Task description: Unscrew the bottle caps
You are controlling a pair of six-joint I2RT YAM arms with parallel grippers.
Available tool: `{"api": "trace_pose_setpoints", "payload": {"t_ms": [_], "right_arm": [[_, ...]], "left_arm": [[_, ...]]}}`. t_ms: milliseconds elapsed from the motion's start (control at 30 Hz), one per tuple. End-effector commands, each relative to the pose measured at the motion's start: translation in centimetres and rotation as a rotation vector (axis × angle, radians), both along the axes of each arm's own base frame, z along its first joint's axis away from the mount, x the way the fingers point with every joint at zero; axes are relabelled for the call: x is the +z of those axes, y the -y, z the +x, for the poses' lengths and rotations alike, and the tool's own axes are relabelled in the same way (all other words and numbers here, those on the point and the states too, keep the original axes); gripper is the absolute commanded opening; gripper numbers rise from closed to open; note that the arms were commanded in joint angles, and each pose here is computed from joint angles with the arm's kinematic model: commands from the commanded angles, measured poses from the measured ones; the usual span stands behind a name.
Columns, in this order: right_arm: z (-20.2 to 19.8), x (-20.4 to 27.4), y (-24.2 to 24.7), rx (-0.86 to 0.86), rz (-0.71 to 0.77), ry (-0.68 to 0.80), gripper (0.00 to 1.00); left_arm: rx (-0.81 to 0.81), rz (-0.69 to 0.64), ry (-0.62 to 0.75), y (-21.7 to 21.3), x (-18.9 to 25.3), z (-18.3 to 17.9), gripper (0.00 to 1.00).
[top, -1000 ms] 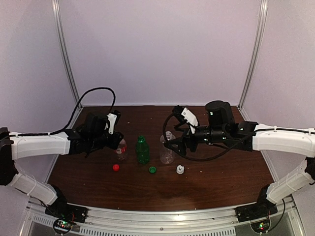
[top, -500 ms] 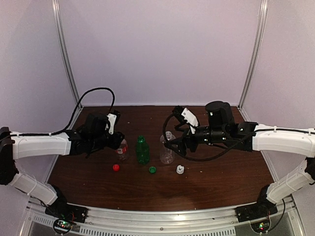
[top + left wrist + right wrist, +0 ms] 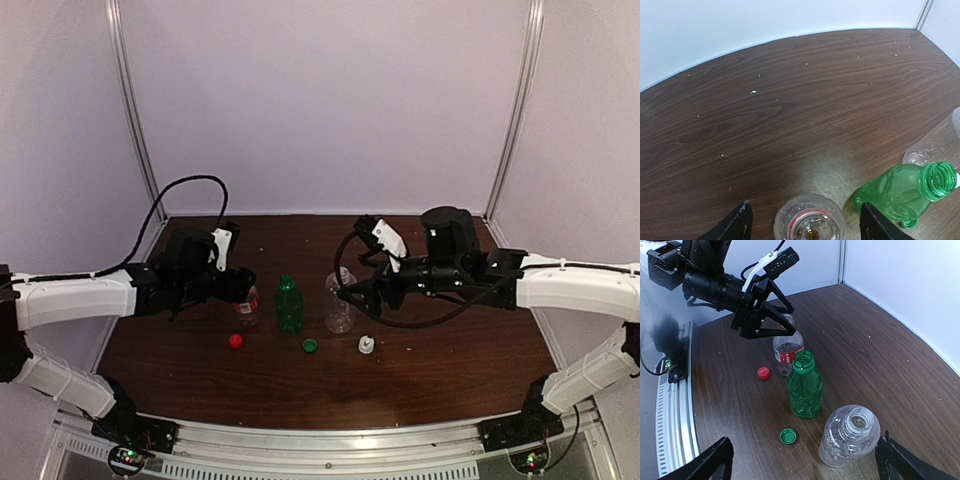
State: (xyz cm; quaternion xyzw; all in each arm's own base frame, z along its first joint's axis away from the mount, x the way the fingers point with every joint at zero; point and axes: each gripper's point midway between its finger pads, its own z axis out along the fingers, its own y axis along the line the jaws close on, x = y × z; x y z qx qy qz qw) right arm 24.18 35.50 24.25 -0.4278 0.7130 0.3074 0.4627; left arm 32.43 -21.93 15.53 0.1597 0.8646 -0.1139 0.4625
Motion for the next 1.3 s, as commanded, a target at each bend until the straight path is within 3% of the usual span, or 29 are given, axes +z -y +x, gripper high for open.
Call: {"api": "trace_pose_setpoints", "payload": {"t_ms": [0,400,667,1267], "right_arm": [[0.4,0.5,1.1,-0.045,0.007,0.011,1.0],[2.5,1.1,3.2,-0.167,0.012,0.006,1.0],[5.2,1.8,6.2,-0.281,0.059,-0.056,1.0],[8.8,4.6,14.4,-0.538,0.144,-0.026,1.0]], "left_arm": [[-0.002,-0.028,0.044,0.0,2.9,0.3,0.77],[0.014,-0.012,0.145,-1.6,7.5,-0.3,0.98],[0.037,0.023,0.18,-2.6,9.7,-0.2,0.98],[0.159,-0.157,0.223,-7.6,13.5,0.8,0.98]]}}
